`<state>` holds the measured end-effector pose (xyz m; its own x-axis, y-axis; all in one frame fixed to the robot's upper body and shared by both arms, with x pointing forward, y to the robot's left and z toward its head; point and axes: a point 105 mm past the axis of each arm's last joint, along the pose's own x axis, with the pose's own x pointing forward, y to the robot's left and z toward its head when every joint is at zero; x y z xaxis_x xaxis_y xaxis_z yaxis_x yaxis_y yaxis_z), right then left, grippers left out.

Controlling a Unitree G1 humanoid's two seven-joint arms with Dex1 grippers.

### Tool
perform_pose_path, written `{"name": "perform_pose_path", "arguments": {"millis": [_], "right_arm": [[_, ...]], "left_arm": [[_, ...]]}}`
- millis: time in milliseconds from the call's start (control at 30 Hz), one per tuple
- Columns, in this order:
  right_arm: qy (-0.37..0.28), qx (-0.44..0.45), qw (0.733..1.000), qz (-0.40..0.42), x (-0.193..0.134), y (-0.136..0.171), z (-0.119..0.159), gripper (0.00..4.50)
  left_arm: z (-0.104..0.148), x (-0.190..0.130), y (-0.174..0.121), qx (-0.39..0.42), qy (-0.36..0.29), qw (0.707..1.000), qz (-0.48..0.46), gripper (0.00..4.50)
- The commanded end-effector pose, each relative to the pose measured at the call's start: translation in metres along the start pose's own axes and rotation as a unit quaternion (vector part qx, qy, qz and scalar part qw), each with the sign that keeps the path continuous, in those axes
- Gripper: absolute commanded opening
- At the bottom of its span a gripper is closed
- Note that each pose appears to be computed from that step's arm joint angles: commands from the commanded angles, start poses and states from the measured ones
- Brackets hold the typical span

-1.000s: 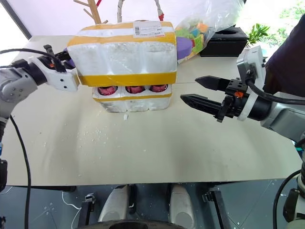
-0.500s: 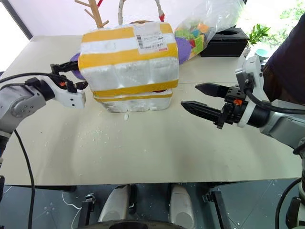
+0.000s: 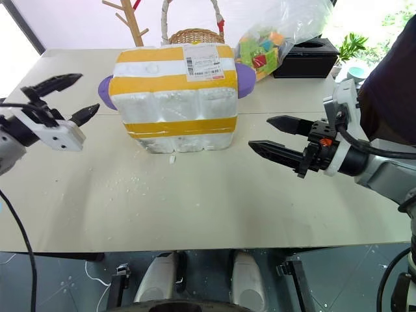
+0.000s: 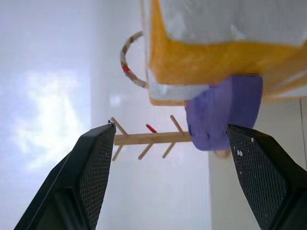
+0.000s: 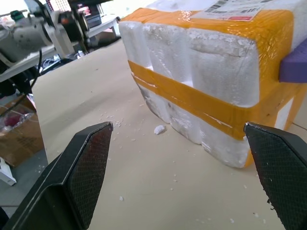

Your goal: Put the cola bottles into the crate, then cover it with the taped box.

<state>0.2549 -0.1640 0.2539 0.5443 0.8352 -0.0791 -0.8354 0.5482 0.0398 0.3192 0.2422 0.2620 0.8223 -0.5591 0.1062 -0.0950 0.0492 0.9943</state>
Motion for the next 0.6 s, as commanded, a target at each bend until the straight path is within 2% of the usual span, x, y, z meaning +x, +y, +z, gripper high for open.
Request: {"name": "perform_pose_path", "arguments": {"millis": [33, 67, 100, 133, 200, 233, 267, 300, 433, 600], "right_arm": [[-0.017, -0.022, 1.0, -0.002, -0.003, -0.002, 0.01, 4.5], [-0.014, -0.024, 1.0, -0.003, -0.004, -0.003, 0.009, 4.5], [-0.008, -0.027, 1.0, -0.006, -0.006, -0.004, 0.008, 4.5], [-0.004, -0.031, 0.999, -0.009, -0.008, -0.005, 0.006, 4.5], [-0.001, -0.03, 0.999, -0.013, -0.01, -0.009, 0.005, 4.5], [0.002, -0.031, 0.999, -0.015, -0.011, -0.011, 0.005, 4.5], [0.004, -0.032, 0.999, -0.016, -0.011, -0.013, 0.005, 4.5], [0.009, -0.035, 0.999, -0.017, -0.012, -0.015, 0.004, 4.5], [0.024, -0.053, 0.998, -0.019, -0.012, -0.025, 0.005, 4.5], [0.028, -0.064, 0.997, -0.023, -0.013, -0.039, 0.011, 4.5]], "left_arm": [[-0.001, -0.011, -0.008, -0.173, 0.009, 0.985, -0.026, 3.82], [-0.001, -0.018, -0.015, -0.24, 0.016, 0.969, -0.048, 3.82], [-0.006, -0.028, -0.023, -0.358, 0.047, 0.929, -0.076, 3.82], [-0.003, -0.04, -0.031, -0.469, 0.061, 0.873, -0.118, 3.82], [0.006, -0.055, -0.019, -0.598, 0.042, 0.784, -0.163, 3.82], [0.011, -0.062, -0.01, -0.635, 0.027, 0.749, -0.187, 3.82], [0.014, -0.067, 0.002, -0.642, 0.005, 0.741, -0.196, 3.82], [0.013, -0.073, 0.009, -0.666, 0.008, 0.716, -0.209, 3.82], [0.008, -0.097, 0.035, -0.69, 0.001, 0.682, -0.244, 3.82], [-0.016, -0.112, 0.039, -0.666, 0.064, 0.695, -0.264, 3.82]]}}
